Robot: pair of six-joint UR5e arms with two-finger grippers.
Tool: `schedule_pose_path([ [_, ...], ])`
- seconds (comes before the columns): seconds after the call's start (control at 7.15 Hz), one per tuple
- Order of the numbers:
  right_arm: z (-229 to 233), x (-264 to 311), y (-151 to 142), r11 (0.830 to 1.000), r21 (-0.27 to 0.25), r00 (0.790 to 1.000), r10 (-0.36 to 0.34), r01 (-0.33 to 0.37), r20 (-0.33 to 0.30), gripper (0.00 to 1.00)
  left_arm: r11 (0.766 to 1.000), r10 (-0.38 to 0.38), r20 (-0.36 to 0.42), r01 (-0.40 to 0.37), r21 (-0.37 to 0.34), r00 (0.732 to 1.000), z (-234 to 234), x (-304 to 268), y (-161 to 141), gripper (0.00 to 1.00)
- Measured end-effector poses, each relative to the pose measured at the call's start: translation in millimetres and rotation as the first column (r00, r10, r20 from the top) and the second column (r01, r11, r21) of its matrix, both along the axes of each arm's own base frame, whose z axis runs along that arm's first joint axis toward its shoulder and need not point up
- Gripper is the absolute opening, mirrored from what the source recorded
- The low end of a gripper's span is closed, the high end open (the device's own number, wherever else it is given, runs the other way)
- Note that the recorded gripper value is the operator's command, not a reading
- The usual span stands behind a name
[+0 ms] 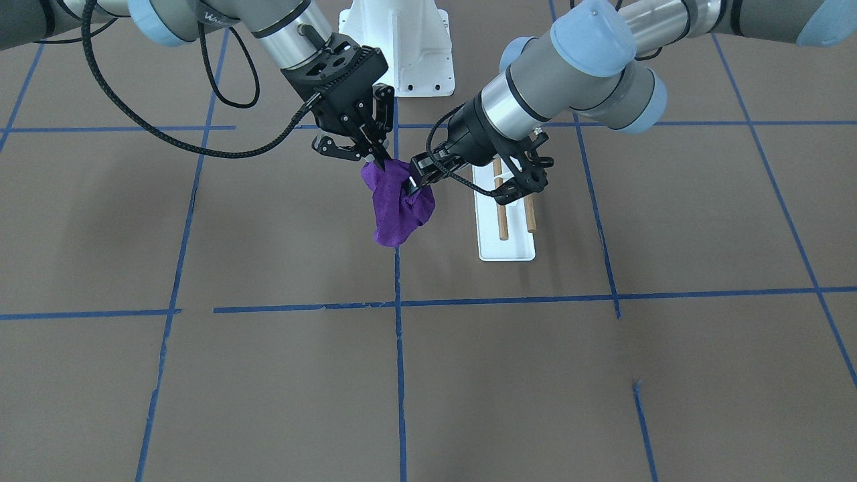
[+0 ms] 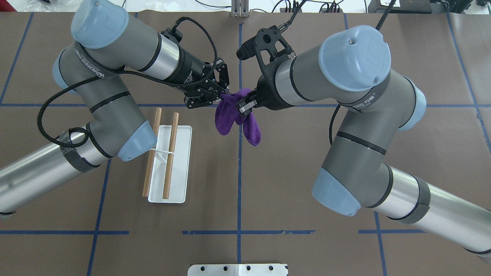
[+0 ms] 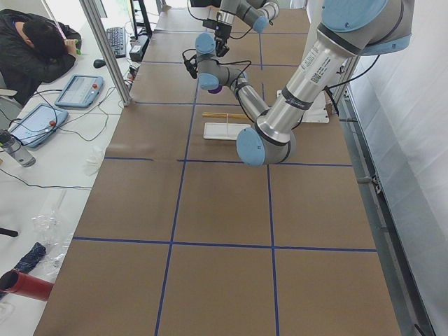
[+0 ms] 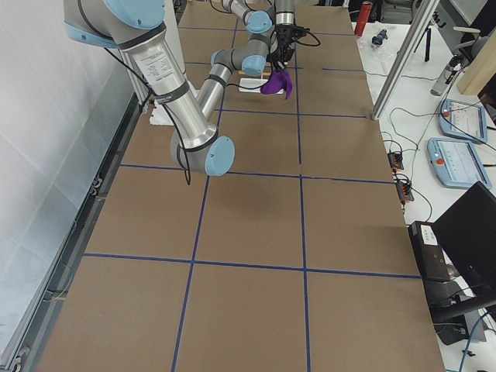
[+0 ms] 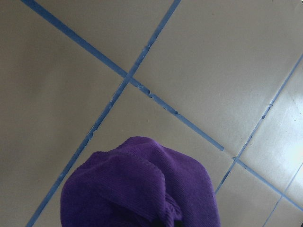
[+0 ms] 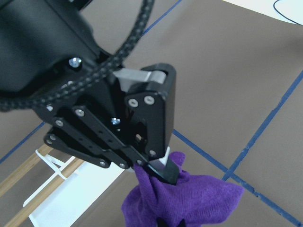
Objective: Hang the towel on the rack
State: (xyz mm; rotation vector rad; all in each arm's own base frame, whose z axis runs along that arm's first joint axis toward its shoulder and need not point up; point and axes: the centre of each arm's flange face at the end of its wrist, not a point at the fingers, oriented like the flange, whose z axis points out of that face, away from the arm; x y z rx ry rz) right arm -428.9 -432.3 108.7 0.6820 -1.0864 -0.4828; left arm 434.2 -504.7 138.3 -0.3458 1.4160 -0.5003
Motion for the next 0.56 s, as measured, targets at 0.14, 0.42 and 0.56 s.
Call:
schedule_pose_path([
  [0.14, 0, 0, 3, 0.999, -0.028, 1.000, -0.019, 0.018, -0.013, 1.00, 1.000, 0.000, 0.000, 0.000, 0.001, 1.000, 0, 0, 0, 0.00],
  [0.42, 1, 7, 5, 0.995, -0.083, 0.997, -0.055, 0.051, -0.046, 1.00, 1.000, 0.000, 0.000, 0.000, 0.003, 1.000, 0, -1, 0, 0.00],
  [0.56, 8, 18, -2, 0.990, -0.127, 0.995, -0.073, 0.065, -0.065, 1.00, 1.000, 0.000, 0.004, 0.000, 0.003, 1.000, 5, -3, 0, 0.00],
])
